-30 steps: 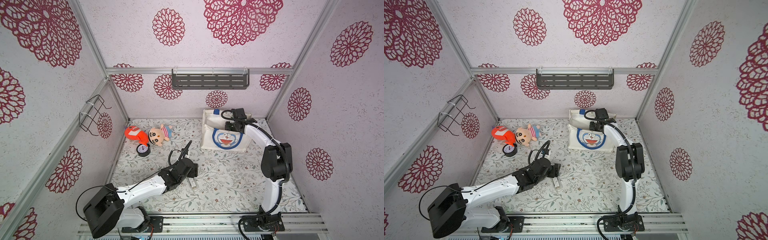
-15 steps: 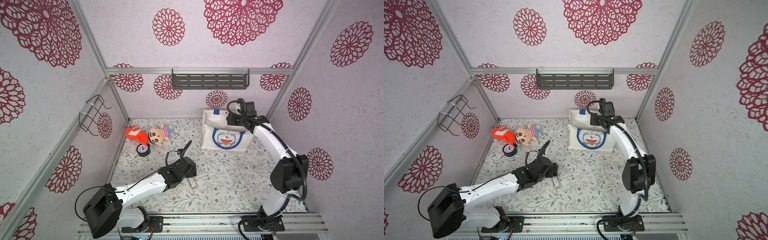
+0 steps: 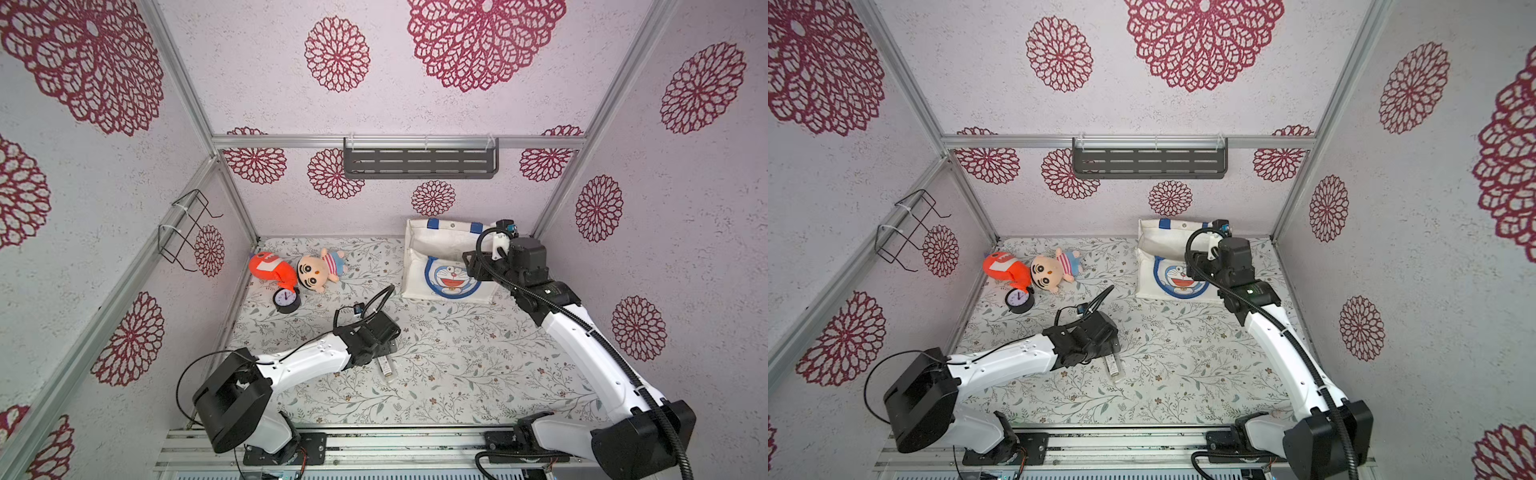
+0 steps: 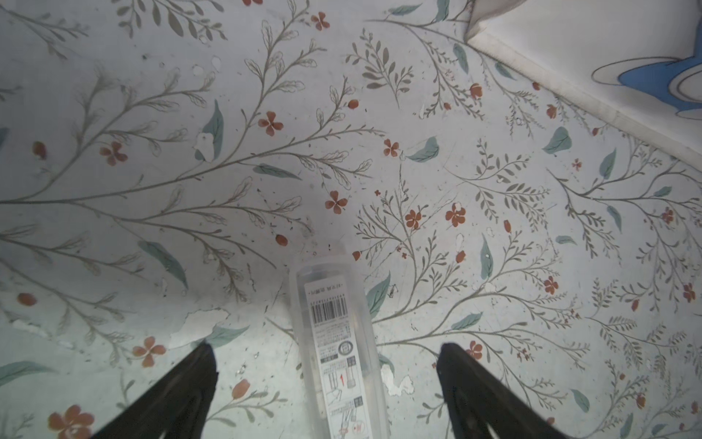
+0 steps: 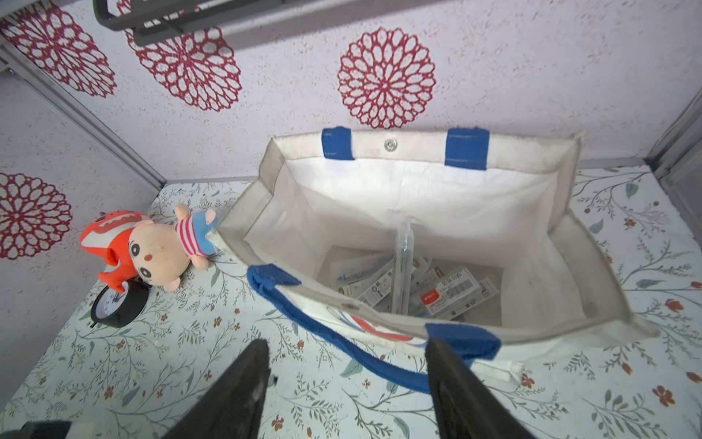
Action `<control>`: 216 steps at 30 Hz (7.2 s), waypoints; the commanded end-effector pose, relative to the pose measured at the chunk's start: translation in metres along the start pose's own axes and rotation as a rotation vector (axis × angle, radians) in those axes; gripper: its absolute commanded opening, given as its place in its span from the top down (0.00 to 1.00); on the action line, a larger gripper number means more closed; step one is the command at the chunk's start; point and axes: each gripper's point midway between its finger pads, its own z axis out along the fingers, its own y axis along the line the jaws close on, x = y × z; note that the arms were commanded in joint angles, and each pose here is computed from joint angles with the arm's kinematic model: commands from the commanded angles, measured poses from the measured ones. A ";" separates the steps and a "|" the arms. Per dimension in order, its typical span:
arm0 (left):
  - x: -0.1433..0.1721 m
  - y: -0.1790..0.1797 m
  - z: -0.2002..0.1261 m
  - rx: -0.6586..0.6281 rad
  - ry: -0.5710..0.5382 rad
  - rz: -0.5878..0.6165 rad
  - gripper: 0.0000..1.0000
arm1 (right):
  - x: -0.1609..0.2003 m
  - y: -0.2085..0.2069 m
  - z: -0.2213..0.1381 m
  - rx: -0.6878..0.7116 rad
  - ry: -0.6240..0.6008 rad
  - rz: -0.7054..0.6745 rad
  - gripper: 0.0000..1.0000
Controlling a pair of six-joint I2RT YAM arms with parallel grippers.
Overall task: Put the compass set into the canvas bag
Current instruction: Pick up the compass set at the center of the board, then place the compass set in the canvas bag, then reset both arms
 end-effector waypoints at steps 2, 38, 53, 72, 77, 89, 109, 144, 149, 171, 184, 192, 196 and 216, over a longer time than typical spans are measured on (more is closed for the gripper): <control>0.009 -0.004 0.012 -0.033 0.064 -0.072 0.06 | -0.010 0.016 -0.015 -0.077 -0.059 0.009 0.31; 0.035 -0.017 0.036 -0.109 0.135 0.090 0.52 | 0.010 0.029 -0.012 -0.138 0.003 0.008 0.32; -0.029 -0.052 -0.023 0.242 -0.325 0.327 0.60 | 0.081 0.081 -0.007 -0.324 0.221 -0.003 0.33; -0.034 -0.074 -0.059 0.482 -0.483 0.460 0.62 | 0.163 0.172 0.032 -0.629 0.472 0.034 0.35; -0.036 -0.078 -0.063 0.491 -0.493 0.473 0.62 | 0.176 0.176 0.030 -0.669 0.523 0.046 0.41; -0.039 -0.078 -0.066 0.490 -0.508 0.483 0.62 | 0.178 0.183 0.026 -0.708 0.548 0.070 0.63; -0.041 -0.081 -0.076 0.513 -0.515 0.492 0.55 | 0.178 0.181 0.023 -0.675 0.539 0.034 0.93; -0.073 -0.023 -0.081 0.523 -0.465 0.339 0.15 | -0.056 -0.015 0.129 0.053 0.144 0.007 1.00; -0.075 -0.017 -0.070 0.486 -0.446 0.331 0.16 | -0.013 -0.016 0.157 0.072 0.242 0.001 1.00; -0.098 -0.007 -0.084 0.444 -0.495 0.315 0.14 | -0.090 -0.007 0.021 0.197 -0.050 -0.091 0.30; -0.121 0.045 -0.072 0.243 -0.512 0.192 0.13 | 0.101 -0.166 -0.054 0.732 -0.381 -0.067 0.22; -0.140 0.077 -0.072 0.143 -0.553 0.131 0.11 | 0.131 -0.193 -0.017 0.729 -0.388 -0.153 0.15; -0.162 0.105 -0.080 0.024 -0.591 0.111 0.10 | 0.135 -0.198 0.016 0.630 -0.336 -0.175 0.15; -0.208 0.224 -0.048 -0.106 -0.878 0.213 0.08 | 0.144 -0.211 0.015 0.587 -0.343 -0.113 0.01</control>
